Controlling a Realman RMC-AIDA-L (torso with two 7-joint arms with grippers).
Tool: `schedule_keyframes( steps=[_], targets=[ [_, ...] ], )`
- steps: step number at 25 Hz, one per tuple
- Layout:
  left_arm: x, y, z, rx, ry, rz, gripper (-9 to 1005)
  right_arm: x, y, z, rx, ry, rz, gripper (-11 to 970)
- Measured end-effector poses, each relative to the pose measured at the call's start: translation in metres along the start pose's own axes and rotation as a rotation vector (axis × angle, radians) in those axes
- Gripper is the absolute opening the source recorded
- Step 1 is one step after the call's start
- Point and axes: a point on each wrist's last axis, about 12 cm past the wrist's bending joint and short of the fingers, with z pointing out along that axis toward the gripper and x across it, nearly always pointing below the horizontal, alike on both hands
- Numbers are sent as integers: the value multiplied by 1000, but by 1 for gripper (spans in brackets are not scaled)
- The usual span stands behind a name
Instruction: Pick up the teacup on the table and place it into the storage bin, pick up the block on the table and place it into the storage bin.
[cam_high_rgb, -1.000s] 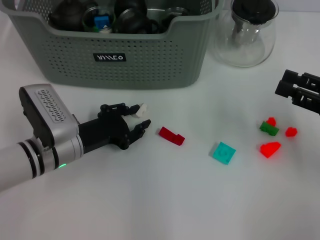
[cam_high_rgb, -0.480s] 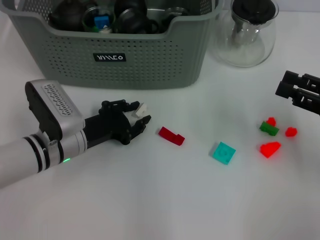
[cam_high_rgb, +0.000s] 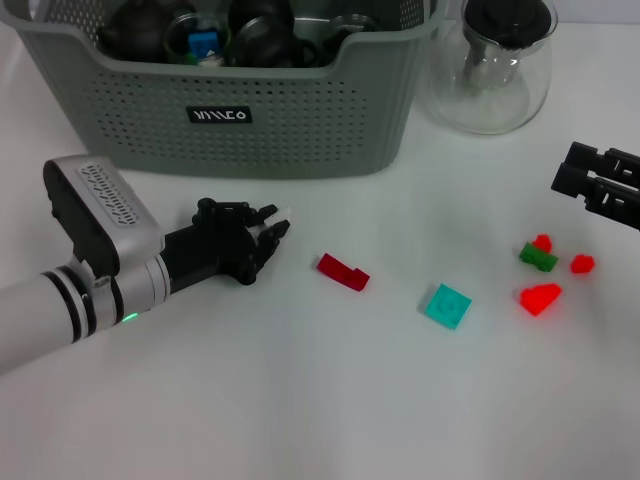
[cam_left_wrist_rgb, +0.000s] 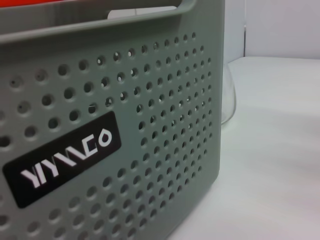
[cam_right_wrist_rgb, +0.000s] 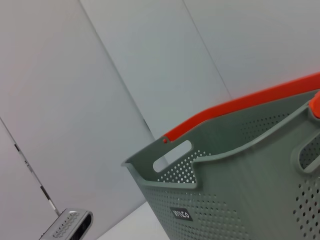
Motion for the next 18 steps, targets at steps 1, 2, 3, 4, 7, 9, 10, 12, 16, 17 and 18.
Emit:
schedule_keyframes(
  steps=[1,2,3,4,7,9,10,12,16,17,18],
  targets=[
    [0,0,0,-1,1,0,327,0,0,0,0,0,1,615],
    [0,0,-1,-2,1,-1,322,0,0,0,-1,0,1,615],
    [1,0,-1,-3,2,-1,317,0,0,0,-1,0,1,615],
    [1,1,-1,-4,2,-3,312,0,0,0,-1,0,1,615],
    [2,3,-4,-8,3,-27,253,-1,0,1,-1,-1,0,615],
    [1,6,-9,-9,-7,-54,156,-1,0,1,-1,-1,0,615],
    [1,7,-12,-6,-20,-69,156,-1,0,1,-2,-1,0,615],
    [-3,12,-23,9,-70,-108,155,-1,0,1,-4,-2,0,615],
    [-18,22,-50,81,-171,-205,155,-1,0,0,-1,-5,1,616],
    [-24,25,-58,106,-193,-231,155,-1,0,0,-1,-5,1,616],
    [-29,27,-65,138,-216,-253,155,-1,0,0,-2,-5,1,616]
  ],
)
